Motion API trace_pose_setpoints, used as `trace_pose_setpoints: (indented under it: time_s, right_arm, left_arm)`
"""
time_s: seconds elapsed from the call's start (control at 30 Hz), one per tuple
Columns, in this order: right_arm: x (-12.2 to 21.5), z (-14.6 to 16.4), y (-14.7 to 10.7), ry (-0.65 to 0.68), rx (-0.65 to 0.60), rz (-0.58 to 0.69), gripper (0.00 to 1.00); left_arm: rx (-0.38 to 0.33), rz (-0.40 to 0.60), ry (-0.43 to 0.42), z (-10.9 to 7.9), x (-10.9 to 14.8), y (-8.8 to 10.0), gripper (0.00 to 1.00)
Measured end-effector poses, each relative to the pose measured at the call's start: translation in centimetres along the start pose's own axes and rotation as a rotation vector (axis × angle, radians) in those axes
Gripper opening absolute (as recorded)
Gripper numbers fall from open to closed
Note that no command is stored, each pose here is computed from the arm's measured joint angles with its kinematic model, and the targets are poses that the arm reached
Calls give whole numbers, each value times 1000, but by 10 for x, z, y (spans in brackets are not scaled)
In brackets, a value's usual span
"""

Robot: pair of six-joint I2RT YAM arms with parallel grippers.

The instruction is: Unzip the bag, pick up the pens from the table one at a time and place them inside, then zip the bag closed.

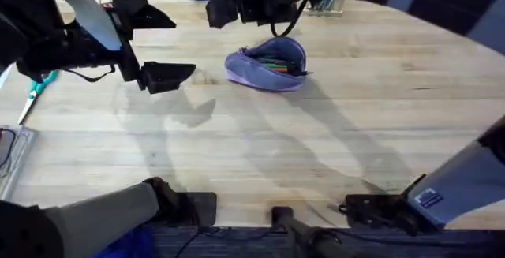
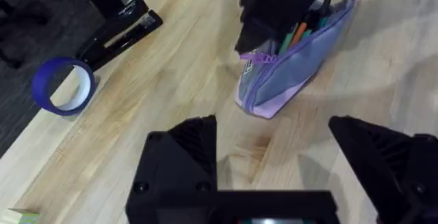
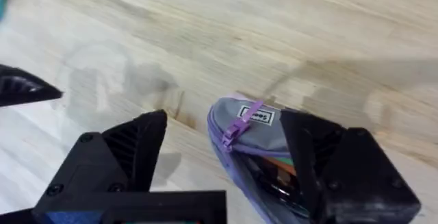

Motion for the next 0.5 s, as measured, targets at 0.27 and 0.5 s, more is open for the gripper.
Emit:
trace_pose_setpoints:
  time_s: [0.27,0.5]
  right_arm:
    - [-18,-4,-10,-15,-3,46,996]
    - [-28,-8,-19,-29,-14,87,996]
  left_arm:
    - [0,0,0,0,0,0,993]
    - [0,0,0,0,0,0,993]
Point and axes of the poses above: each hand's point on the last joint's axis, 136 mm out from that joint toward the fingers, its own x axis back along the fingers, its own z axis along the line the jaws close on, y = z × x, the point moved 4 cm from there along x, back along the fingers, and after that the axes turned 2 degrees about x, right-handed, at the moved point
